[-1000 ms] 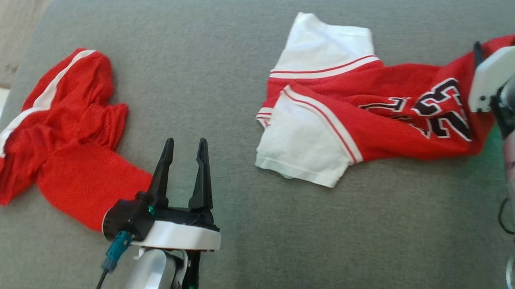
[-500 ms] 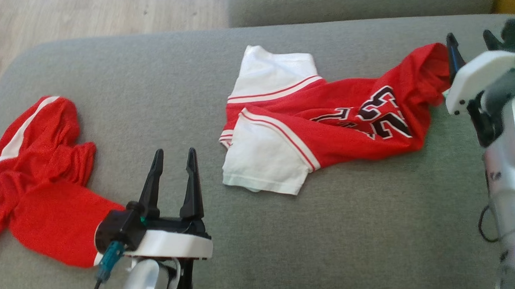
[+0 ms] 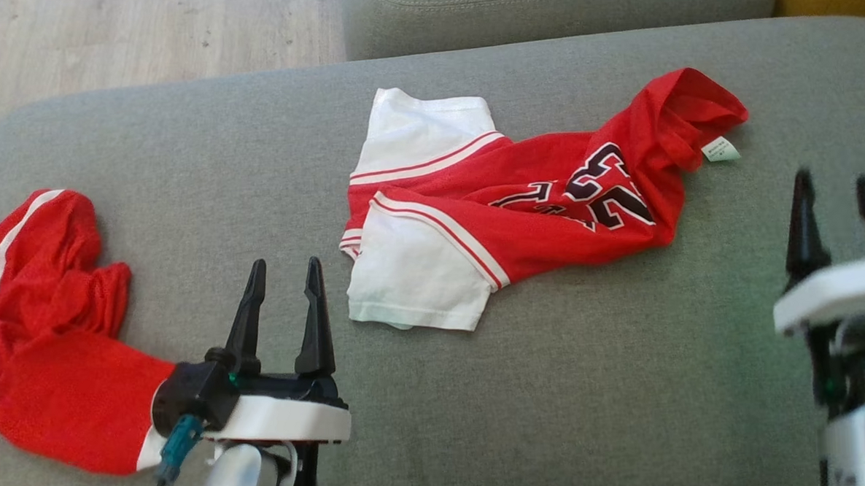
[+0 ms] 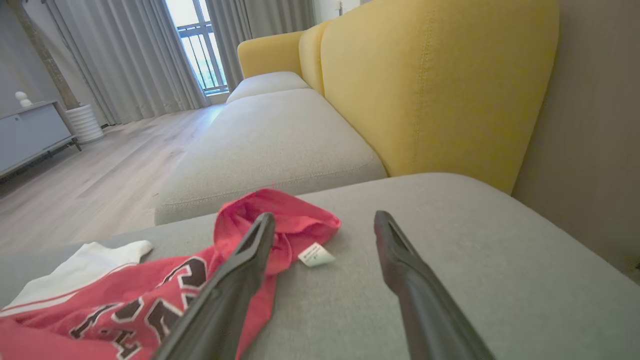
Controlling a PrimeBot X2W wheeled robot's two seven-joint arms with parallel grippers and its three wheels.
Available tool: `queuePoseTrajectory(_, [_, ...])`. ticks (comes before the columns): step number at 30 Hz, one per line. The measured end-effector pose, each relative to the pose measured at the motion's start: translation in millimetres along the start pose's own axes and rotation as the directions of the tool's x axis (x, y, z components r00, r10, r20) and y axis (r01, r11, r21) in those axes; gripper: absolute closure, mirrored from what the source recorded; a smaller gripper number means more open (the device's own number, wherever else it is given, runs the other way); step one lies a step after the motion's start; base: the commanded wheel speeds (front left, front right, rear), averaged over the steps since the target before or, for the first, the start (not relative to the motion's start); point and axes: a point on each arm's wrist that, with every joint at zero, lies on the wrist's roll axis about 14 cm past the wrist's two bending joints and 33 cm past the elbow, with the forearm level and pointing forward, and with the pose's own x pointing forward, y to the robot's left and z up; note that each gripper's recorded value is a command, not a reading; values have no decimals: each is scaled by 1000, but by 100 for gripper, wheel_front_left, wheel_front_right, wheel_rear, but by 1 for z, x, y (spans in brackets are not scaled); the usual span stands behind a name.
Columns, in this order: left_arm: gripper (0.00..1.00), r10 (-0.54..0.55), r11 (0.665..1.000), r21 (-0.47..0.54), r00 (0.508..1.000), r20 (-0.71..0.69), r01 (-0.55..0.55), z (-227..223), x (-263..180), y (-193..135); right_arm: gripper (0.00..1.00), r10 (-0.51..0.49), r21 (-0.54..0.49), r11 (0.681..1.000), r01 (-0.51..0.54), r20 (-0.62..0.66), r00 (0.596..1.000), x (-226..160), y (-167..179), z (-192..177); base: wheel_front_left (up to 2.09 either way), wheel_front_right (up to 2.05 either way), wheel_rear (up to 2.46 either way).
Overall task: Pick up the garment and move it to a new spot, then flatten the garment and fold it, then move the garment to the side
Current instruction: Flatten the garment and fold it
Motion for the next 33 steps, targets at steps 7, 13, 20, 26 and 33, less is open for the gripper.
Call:
queuePoseTrajectory(7, [0, -21, 1000, 1, 1000, -12, 21, -5, 3, -4, 0, 1, 47, 999, 0, -26, 1000, -20, -2, -26, 0, 0, 0])
queuePoseTrajectory(13, [0, -14, 1000, 1, 1000, -16, 14, -6, 2, -1, 0, 24, 42, 999, -23, -27, 999, -16, 7, -29, 0, 0, 0])
queuePoseTrajectory(20, [0, 21, 1000, 2, 999, -35, -21, -12, 0, 12, 0, 70, 17, 998, -69, -84, 994, -1, 25, -49, 0, 0, 0])
queuePoseTrajectory(26, [0, 54, 999, 10, 998, -40, -53, -13, 2, 24, 0, 53, -5, 998, -55, -203, 978, 20, 26, -80, 0, 0, 0])
queuePoseTrajectory(33, [0, 86, 996, 16, 994, -61, -86, -20, -3, 35, 0, 61, 46, 998, -49, -321, 945, 42, 40, -112, 0, 0, 0])
